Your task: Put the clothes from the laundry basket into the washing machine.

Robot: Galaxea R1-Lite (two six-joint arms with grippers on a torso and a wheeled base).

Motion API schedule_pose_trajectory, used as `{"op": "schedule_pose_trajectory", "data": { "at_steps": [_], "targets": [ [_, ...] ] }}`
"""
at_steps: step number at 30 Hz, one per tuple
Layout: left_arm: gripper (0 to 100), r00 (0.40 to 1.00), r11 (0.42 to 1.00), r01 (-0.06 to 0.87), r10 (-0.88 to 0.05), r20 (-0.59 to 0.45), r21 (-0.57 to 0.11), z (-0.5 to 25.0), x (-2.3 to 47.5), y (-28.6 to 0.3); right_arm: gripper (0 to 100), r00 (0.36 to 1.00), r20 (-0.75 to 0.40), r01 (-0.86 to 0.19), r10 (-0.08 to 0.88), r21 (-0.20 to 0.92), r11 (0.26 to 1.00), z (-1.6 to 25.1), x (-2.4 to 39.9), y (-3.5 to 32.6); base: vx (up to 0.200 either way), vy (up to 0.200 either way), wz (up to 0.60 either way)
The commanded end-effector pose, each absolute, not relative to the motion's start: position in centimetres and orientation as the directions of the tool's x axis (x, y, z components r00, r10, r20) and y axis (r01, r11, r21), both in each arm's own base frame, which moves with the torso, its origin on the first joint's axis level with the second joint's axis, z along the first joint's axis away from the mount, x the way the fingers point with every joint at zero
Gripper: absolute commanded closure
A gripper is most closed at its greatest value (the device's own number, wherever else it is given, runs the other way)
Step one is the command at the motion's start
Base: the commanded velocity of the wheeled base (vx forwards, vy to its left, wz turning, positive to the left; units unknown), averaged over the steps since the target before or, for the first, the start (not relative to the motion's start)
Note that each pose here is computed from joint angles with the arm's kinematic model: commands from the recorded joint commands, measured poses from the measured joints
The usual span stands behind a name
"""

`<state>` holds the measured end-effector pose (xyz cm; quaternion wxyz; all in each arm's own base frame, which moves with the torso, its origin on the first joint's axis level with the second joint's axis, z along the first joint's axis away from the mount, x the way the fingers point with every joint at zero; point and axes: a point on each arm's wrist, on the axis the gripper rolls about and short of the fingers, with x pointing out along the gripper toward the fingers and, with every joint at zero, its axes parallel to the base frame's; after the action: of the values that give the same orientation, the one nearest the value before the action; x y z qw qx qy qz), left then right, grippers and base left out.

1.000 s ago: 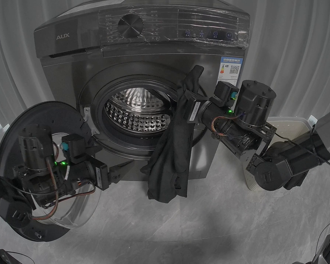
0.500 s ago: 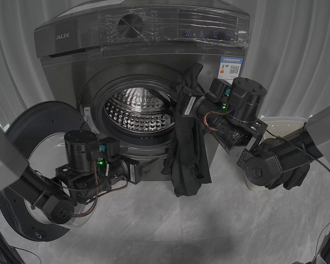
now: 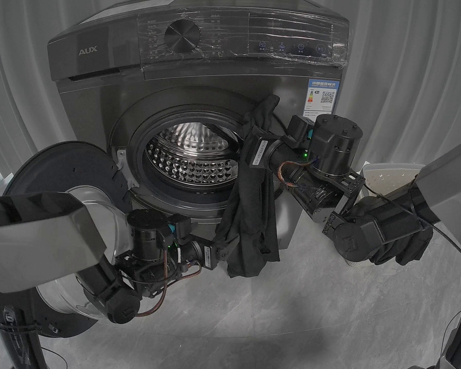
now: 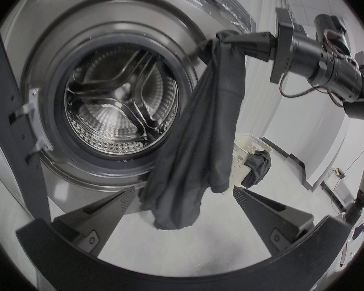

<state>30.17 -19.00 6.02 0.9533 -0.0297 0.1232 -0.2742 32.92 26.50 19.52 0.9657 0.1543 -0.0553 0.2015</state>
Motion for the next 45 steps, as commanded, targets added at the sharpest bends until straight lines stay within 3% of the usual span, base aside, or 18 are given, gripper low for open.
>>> {"op": "schedule_pose_trajectory", "data": {
  "at_steps": [1,20,41,42,45],
  "targets": [
    [0,0.789,0.835,0.531,-0.549,-0.276,-0.143,3.2,30.1,-20.2,100,0.913,0.165,-0.406,0.374,0.275,0.872,19.2,33.0,26.6,0.0,0.0,0.0],
    [0,0.785,0.794,0.577,-0.604,-0.138,-0.19,2.7,32.4,-23.9,100,0.91,0.162,-0.414,0.382,0.276,0.868,18.8,32.9,27.1,0.0,0.0,0.0],
    [0,0.854,0.849,0.497,-0.515,-0.069,-0.181,1.1,35.6,-26.0,100,0.911,0.156,-0.411,0.381,0.28,0.868,18.3,33.1,27.3,0.0,0.0,0.0],
    [100,0.856,0.85,0.495,-0.513,-0.066,-0.179,1.2,35.6,-26.1,100,0.913,0.156,-0.407,0.377,0.281,0.869,18.3,33.1,27.3,0.0,0.0,0.0],
    [100,0.857,0.849,0.496,-0.512,-0.052,-0.181,1.6,35.7,-26.1,100,0.915,0.155,-0.403,0.373,0.283,0.87,18.3,33.1,27.3,0.0,0.0,0.0]
  ]
}}
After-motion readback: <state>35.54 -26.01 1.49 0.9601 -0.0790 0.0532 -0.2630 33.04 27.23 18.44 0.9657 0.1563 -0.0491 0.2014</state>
